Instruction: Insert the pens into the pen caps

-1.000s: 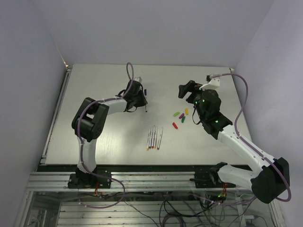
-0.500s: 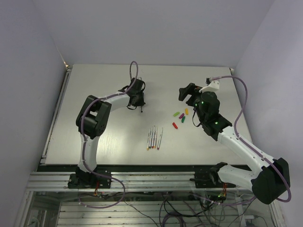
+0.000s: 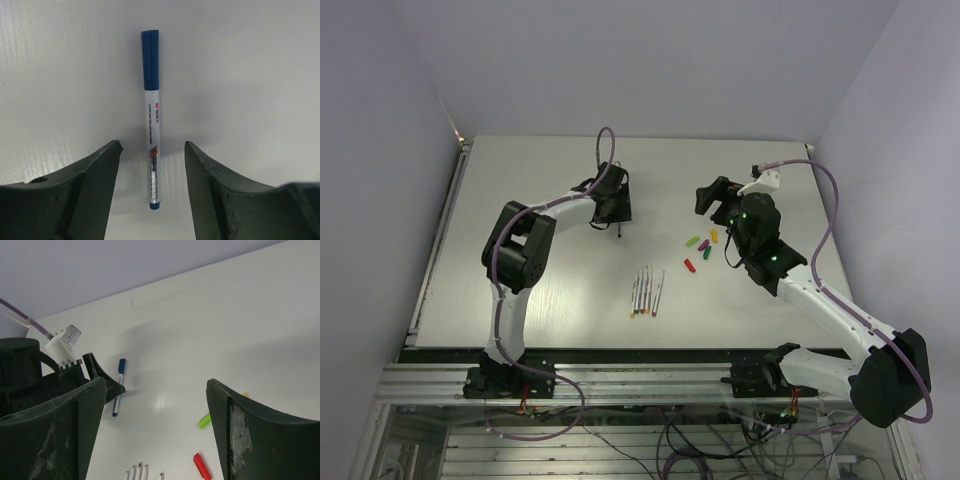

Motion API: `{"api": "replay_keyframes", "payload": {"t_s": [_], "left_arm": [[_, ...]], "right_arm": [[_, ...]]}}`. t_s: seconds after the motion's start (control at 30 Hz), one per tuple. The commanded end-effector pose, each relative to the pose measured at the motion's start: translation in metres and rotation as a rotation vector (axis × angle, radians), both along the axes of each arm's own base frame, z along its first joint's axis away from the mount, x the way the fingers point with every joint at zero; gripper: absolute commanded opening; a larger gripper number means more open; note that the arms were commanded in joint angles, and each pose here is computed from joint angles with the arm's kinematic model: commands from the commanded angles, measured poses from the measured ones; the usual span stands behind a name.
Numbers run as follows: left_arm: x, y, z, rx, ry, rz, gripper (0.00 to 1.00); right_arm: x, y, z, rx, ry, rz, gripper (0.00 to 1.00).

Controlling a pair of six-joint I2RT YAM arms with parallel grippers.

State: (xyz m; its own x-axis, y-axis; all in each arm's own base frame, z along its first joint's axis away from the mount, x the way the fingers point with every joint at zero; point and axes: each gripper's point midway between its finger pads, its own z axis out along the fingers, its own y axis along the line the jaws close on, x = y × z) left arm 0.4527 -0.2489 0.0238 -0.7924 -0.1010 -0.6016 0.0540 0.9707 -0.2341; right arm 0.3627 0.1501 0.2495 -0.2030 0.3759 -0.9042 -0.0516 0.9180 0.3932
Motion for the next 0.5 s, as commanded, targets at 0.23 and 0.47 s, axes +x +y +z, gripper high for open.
{"api": "replay_keyframes", "payload": {"t_s": [0.23,0.47], "left_arm": [[-0.026,0.022,0.044,0.046,-0.031,0.017,0.74],[-0.110,0.002,0.039,0.180,-0.022,-0.125,0.69]], "right_arm": [[-0.003,-0.015,-0.001,-0.004,0.001,-0.071,0.77],[-0.009,-0.030,-0.032,-0.030,0.080,-0.145,0.75]]}}
